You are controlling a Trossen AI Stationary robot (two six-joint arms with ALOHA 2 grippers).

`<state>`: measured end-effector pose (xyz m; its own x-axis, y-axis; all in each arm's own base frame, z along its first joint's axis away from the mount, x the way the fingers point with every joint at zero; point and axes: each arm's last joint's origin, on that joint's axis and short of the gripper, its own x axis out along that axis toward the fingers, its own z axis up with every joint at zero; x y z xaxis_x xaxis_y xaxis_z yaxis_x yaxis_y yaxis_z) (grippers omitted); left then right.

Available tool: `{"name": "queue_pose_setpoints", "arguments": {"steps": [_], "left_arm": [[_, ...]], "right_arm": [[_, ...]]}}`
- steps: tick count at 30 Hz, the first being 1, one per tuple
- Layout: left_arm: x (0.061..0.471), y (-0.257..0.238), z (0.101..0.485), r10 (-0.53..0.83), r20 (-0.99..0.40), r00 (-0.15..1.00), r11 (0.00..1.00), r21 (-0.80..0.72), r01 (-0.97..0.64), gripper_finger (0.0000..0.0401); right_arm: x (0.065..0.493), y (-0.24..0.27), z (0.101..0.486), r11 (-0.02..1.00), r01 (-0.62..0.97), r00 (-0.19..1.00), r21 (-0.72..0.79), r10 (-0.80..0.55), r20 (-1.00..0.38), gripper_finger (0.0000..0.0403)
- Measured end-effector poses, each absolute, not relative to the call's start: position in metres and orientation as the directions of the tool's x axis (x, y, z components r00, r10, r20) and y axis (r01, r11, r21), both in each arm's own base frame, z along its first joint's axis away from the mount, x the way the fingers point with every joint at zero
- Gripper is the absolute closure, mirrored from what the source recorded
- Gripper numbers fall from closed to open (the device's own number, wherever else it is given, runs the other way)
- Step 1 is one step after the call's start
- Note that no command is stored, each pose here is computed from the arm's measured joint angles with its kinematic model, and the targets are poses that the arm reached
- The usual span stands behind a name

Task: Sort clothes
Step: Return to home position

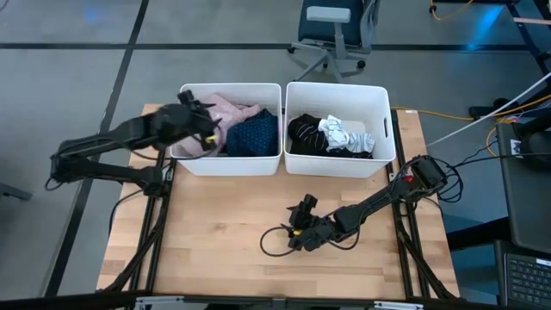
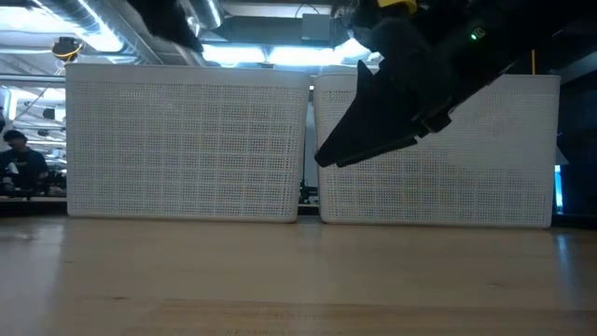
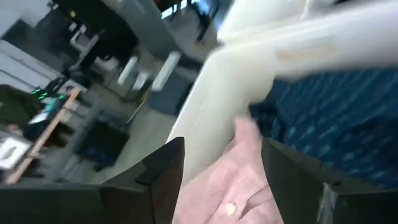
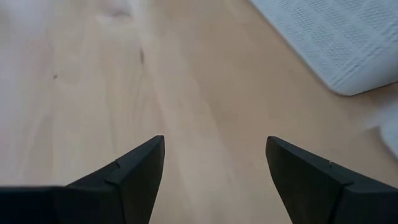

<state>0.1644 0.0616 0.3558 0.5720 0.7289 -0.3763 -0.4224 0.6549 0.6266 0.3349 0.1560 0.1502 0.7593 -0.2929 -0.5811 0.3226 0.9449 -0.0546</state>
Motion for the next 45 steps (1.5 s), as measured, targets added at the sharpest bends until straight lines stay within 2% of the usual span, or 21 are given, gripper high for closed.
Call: {"name": "queue_pose_setpoints", "arguments": {"steps": [6,9,11,15,20,25,30,34,42,45], "left_arm": [[0.137,0.04,0.381,0.555,-0.275,0.785,0.792,0.465,-0.397,0.0199],[0.128,0.03,0.384,0.423,-0.257,0.869,0.874,0.368,-0.317,0.0205],[0.122,0.022,0.381,0.291,-0.298,0.909,0.935,0.292,-0.204,0.0208],[0.118,0.01,0.367,0.129,-0.347,0.929,0.978,0.198,-0.062,0.0216],[0.119,0.001,0.345,0.055,-0.372,0.927,0.992,0.125,-0.009,0.0229],[0.129,-0.009,0.32,-0.017,-0.325,0.945,0.991,0.12,0.059,0.0249],[0.143,-0.017,0.298,-0.059,-0.271,0.961,0.989,0.116,0.093,0.0274],[0.151,-0.018,0.281,-0.063,-0.254,0.965,0.989,0.114,0.095,0.0289],[0.152,-0.016,0.283,-0.029,-0.192,0.981,0.988,0.146,0.057,0.0313],[0.152,-0.016,0.281,-0.029,-0.205,0.978,0.986,0.154,0.062,0.0321]], "right_arm": [[0.336,0.158,0.151,0.955,0.296,0.773,-0.015,-0.249,-0.584,0.0123],[0.338,0.159,0.153,0.956,0.293,0.786,0.0,-0.241,-0.569,0.0123],[0.339,0.159,0.154,0.96,0.281,0.791,-0.01,-0.238,-0.563,0.0123],[0.339,0.159,0.154,0.96,0.279,0.792,-0.011,-0.237,-0.562,0.0123],[0.34,0.16,0.156,0.96,0.28,0.807,0.012,-0.229,-0.544,0.0123],[0.341,0.16,0.157,0.961,0.274,0.811,0.021,-0.22,-0.542,0.0123],[0.324,0.163,0.188,0.965,0.261,0.819,-0.002,-0.223,-0.528,0.013],[0.31,0.161,0.218,0.974,0.222,0.843,-0.044,-0.215,-0.492,0.0177],[0.296,0.125,0.263,0.999,-0.017,0.845,-0.035,-0.004,-0.535,0.0329],[0.29,0.112,0.27,0.998,-0.043,0.848,-0.045,0.013,-0.53,0.0371]]}}
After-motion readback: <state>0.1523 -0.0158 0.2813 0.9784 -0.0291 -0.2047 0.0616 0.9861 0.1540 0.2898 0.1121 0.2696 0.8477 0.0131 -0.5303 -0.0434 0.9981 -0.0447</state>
